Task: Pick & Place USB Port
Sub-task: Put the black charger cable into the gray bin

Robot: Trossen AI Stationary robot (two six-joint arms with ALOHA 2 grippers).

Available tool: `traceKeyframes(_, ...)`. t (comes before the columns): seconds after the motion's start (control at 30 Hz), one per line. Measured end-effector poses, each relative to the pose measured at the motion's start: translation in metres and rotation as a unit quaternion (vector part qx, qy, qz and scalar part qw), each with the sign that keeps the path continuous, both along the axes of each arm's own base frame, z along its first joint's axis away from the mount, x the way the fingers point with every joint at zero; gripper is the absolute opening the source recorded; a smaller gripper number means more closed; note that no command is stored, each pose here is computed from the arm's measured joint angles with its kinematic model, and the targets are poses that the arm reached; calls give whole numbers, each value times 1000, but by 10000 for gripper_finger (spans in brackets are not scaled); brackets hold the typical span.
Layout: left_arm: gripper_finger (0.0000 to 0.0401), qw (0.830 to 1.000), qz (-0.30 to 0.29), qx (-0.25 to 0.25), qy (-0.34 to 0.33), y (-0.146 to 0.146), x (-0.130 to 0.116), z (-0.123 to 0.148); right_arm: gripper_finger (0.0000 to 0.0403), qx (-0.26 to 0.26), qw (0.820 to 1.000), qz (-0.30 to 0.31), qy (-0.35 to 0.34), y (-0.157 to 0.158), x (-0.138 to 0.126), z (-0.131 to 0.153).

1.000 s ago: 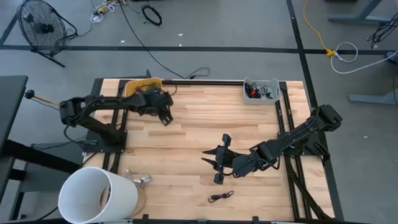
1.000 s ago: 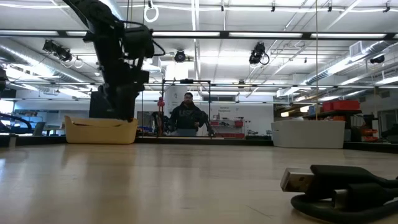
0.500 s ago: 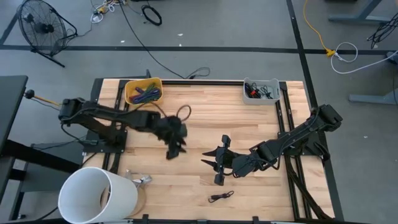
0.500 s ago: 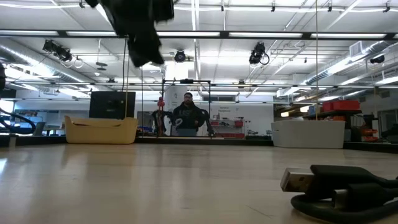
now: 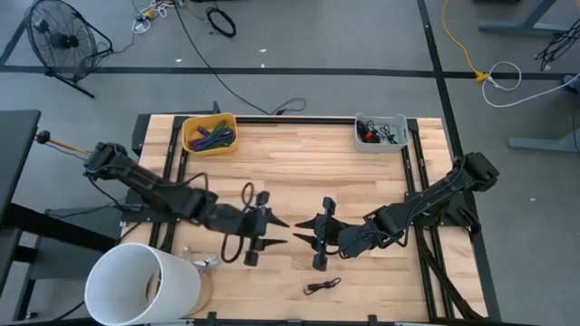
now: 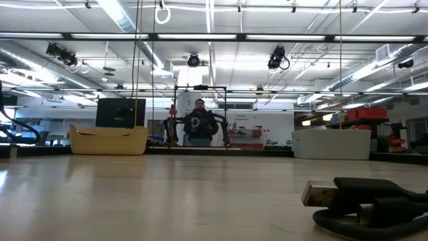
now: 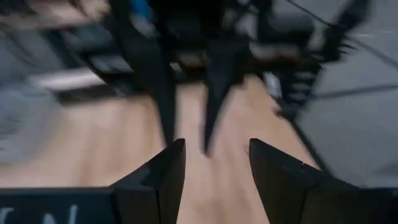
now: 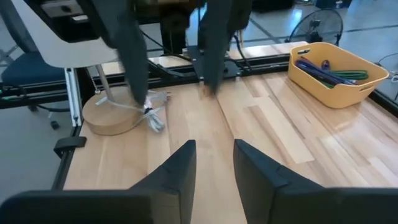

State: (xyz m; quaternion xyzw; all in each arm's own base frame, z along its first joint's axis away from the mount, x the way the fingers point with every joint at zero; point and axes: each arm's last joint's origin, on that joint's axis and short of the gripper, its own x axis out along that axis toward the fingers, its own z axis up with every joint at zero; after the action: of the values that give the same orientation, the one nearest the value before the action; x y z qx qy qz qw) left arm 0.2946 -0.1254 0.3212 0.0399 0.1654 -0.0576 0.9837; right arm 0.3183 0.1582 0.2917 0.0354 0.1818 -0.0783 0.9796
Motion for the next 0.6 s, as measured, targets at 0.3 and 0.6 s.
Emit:
traceKeyframes(0.3,181,997,55,45,-31,-5,-3,4,107,105,989,101,29,9,-1,-2)
traceKeyframes(0.6,181,997,57,47,-27,-4,-2,3,107,182,958,184,125,65,-23,-33)
